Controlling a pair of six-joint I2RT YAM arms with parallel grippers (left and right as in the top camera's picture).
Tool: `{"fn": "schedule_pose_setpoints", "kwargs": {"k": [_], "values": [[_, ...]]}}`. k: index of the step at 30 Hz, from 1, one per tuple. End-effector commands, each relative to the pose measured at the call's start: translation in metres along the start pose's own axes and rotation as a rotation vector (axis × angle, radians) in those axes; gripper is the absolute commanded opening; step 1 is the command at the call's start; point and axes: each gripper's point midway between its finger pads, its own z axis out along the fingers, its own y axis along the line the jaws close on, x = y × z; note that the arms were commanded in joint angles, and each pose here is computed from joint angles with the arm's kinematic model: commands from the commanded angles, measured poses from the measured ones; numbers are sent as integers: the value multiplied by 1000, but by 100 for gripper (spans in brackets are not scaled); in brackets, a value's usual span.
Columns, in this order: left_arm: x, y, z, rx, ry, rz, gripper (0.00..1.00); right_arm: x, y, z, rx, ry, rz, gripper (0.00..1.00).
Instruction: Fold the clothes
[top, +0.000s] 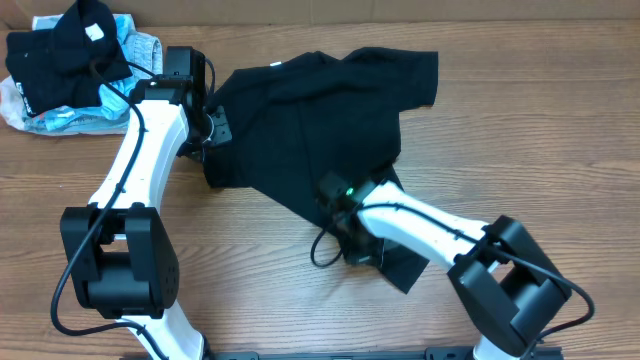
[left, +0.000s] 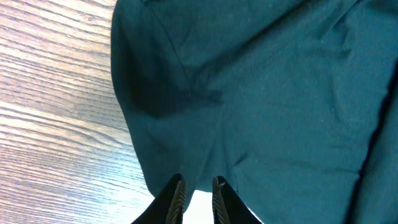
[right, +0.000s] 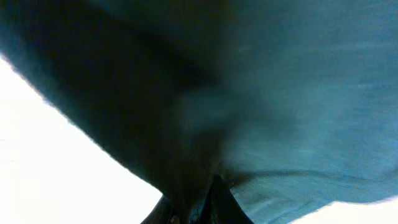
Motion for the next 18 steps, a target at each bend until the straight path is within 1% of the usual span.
{"fn": "schedule_pose_setpoints", "kwargs": {"k": [1, 6, 10, 13, 14, 16, 18], "values": [[5, -2, 4, 3, 16, 3, 19, -20, -7, -21, -22, -48, 49, 14], [5, -2, 4, 3, 16, 3, 20, -21, -3, -28, -99, -19, 1, 17], [4, -1, 4, -2, 14, 3, 20, -18, -5, -28, -92, -5, -5, 23], [3, 4, 4, -28, 6, 3, 21, -15, -7, -28, -88, 5, -5, 23], [3, 4, 4, -29, 5, 3, 22, -15, -7, -28, -86, 6, -5, 22], [3, 4, 4, -29, 5, 3, 22, -15, -8, -27, -80, 6, -4, 11], [3, 4, 4, -29, 5, 3, 22, -15, -10, -27, -67, 5, -4, 8]]}}
